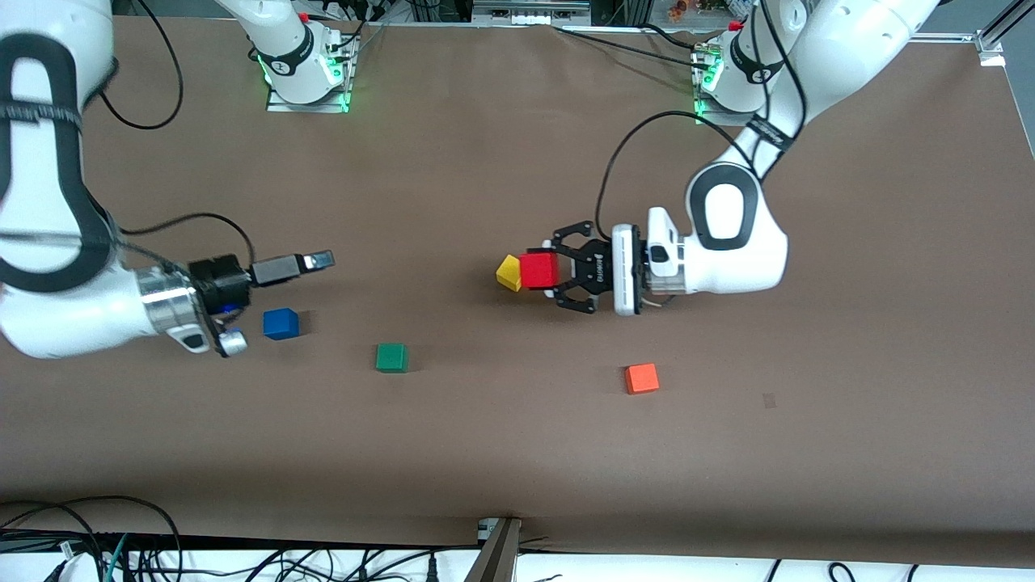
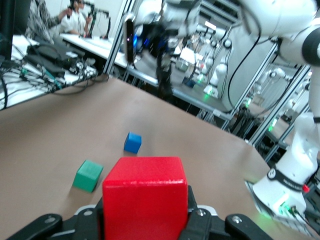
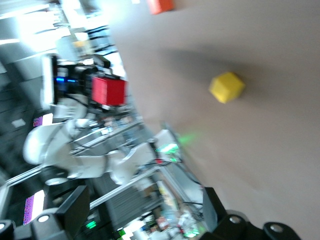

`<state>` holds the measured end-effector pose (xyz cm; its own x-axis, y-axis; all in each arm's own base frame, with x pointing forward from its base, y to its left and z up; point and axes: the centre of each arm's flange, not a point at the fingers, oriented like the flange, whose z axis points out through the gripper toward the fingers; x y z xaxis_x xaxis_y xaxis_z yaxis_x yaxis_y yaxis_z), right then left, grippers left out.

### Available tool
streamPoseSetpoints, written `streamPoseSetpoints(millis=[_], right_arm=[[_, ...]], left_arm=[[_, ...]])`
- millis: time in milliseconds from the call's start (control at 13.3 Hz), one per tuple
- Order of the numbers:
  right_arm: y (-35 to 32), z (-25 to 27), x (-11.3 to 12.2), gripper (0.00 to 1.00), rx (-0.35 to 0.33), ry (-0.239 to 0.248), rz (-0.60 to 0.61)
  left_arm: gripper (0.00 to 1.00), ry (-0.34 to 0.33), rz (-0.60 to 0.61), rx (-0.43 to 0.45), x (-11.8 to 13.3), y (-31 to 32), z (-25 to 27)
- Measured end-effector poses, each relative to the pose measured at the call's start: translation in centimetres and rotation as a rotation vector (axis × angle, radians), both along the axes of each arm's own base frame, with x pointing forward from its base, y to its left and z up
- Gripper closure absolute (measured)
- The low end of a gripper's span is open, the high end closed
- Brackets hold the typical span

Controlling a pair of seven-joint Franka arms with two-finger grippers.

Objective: Pass red block to right arm, stack on blue
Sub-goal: 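Carry the red cube to mid-table while the right gripper reaches toward it, then grasp the red cube with the right gripper beside the left gripper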

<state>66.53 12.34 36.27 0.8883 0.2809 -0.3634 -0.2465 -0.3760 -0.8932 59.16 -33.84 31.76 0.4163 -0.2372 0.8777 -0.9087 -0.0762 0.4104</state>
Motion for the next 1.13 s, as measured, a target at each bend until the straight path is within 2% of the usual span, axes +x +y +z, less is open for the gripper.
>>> streamPoseSetpoints(millis=[226,377,452,603,829,1130], right_arm=[[1.8,-5.2,-0.5,0.00,0.199,-0.016,-0.055],[3.6,-8.2,-1.8,0.00,0.297,-0.043,-0.106],[4.8,-9.3,-2.4,0.00,0.323,-0.050,-0.131],[7.4,-10.4,-2.9,0.00,0.338,-0.060,-0.181],[11.1,-11.0,-3.3,0.00,0.352,-0.044,-0.254],[12.1,-11.5,-3.8,0.00,0.352,-0.032,-0.273]], left_arm=[[0.44,-0.045,0.012,-0.080,0.5,-3.0,-1.7],[0.44,-0.038,0.059,-0.087,0.9,-4.9,-2.6],[0.44,-0.038,0.074,-0.087,0.7,-6.1,-2.6],[0.44,-0.049,0.082,-0.085,0.3,-8.0,-2.0],[0.44,-0.051,0.085,-0.071,-0.2,-9.2,-2.3],[0.44,-0.051,0.091,-0.054,-0.5,-10.0,-2.8]])
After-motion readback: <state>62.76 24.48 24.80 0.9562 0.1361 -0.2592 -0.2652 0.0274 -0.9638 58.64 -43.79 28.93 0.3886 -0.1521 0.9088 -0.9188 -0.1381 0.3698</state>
